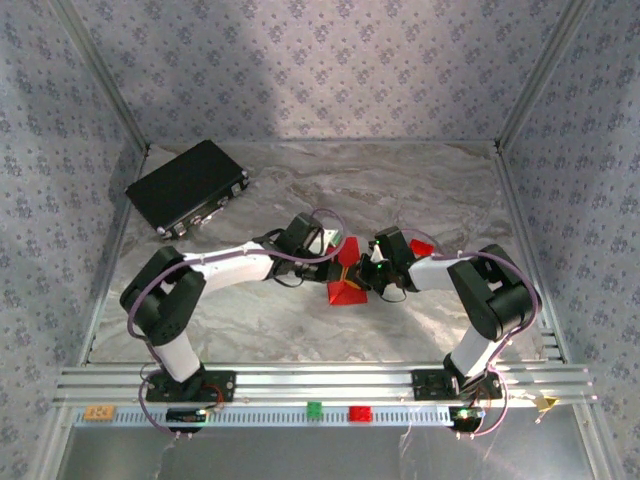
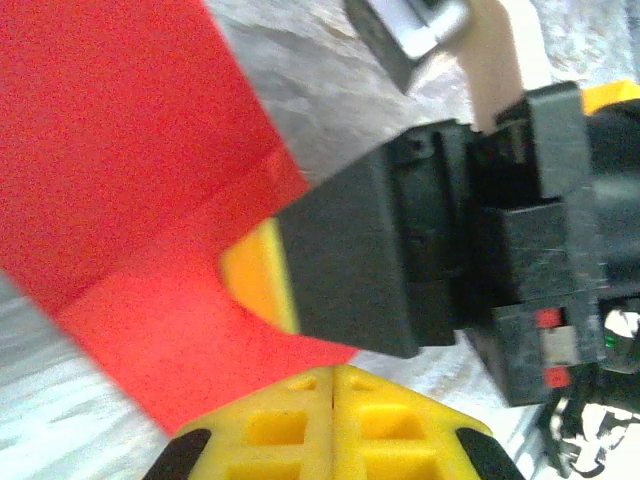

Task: Fold a paper plane with a square sheet of paper (pick it up from the middle)
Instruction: Fold the triangle a second time at the center of the table.

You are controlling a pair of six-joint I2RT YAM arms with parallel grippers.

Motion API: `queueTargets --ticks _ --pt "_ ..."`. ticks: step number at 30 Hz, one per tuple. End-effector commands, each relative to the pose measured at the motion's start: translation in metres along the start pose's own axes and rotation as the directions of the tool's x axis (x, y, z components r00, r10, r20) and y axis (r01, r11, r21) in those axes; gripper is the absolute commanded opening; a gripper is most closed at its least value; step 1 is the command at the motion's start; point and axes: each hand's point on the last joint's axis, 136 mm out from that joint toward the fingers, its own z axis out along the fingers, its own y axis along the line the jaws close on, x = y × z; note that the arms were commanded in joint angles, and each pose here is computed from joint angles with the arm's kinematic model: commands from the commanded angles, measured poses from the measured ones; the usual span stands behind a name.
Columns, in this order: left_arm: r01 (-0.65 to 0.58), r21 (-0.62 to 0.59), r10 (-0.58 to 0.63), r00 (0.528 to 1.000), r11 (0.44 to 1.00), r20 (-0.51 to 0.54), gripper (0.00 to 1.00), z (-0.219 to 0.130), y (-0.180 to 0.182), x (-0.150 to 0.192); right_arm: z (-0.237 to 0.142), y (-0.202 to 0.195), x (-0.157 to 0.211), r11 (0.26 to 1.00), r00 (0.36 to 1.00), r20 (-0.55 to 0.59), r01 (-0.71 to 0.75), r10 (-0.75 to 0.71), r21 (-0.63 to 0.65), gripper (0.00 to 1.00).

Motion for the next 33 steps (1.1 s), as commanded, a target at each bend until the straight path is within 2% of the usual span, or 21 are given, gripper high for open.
queueTargets --ticks 1,11,33 --pt "0.022 0.074 -0.016 0.996 0.997 -0.083 0.01 0.01 -0.017 0.011 0.001 -0.033 0.006 0.989 0.997 0.005 -0.075 0.075 0.126 0.07" --pt "0.048 0.054 -0.039 0.987 0.997 -0.158 0.02 0.031 -0.004 0.024 0.002 -0.033 0.005 0.99 0.997 0.008 -0.076 0.076 0.122 0.07" --pt "0.039 -0.053 -0.049 0.98 0.998 -0.193 0.01 0.041 0.029 0.044 0.002 -0.034 0.005 0.989 0.997 0.009 -0.08 0.079 0.127 0.06"
